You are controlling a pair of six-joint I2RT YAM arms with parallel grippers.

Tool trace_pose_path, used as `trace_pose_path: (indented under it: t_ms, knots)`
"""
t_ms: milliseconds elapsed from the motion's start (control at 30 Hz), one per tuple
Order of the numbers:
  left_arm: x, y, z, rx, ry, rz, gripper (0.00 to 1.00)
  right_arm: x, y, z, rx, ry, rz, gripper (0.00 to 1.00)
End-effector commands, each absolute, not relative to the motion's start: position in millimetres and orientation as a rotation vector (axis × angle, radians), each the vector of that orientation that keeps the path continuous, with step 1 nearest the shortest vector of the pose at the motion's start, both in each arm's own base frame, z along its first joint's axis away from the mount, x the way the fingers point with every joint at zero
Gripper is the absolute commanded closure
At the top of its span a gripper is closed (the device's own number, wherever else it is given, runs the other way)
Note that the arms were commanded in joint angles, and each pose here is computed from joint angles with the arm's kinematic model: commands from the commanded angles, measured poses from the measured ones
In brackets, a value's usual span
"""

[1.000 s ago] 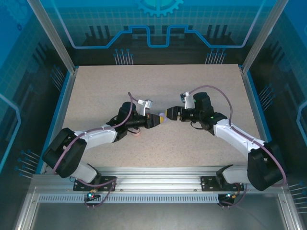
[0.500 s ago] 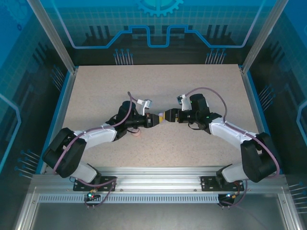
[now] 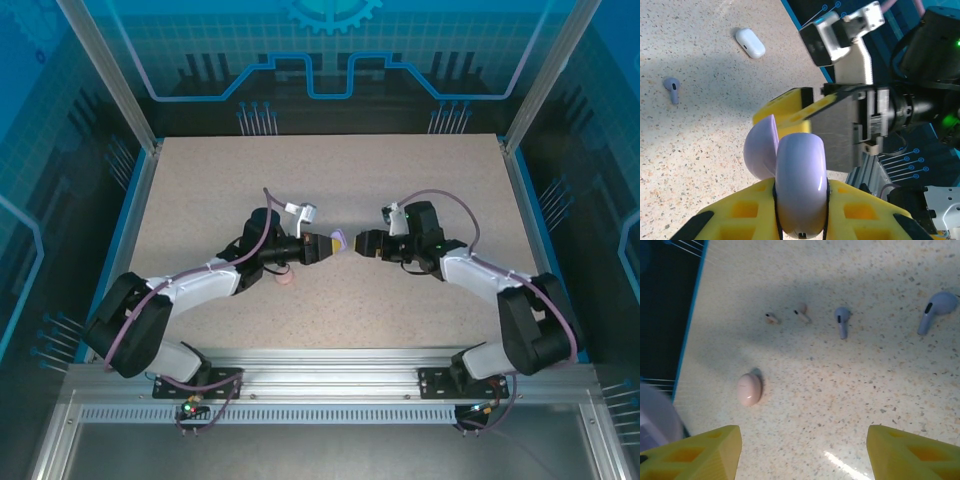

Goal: Insert the wireless bluetooth earbuds into the charging case

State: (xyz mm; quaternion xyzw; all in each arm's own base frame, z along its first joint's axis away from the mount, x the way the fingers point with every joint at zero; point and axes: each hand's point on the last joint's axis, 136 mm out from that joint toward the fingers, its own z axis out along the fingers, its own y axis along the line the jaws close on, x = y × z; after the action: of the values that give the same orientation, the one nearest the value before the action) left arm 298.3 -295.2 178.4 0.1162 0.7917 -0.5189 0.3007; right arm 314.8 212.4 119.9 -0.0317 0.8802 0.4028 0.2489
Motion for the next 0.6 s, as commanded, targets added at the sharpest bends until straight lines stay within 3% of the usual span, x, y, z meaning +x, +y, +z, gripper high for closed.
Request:
trace_pose_path:
  t_ms: [0, 333, 567]
  knots:
    - [295, -301, 206, 0.399, 2.009, -1.423, 0.99, 300, 218, 151, -0.198, 2.299, 1.237, 0.35]
    - [286, -309, 226, 0.463, 1.964, -1.518, 1.0, 286, 230, 183, -0.345, 2.201, 1.365, 0.49]
    - [288, -311, 232, 0.467, 1.952, -1.528, 1.0, 292, 232, 183, -0.329, 2.2, 1.37, 0.52]
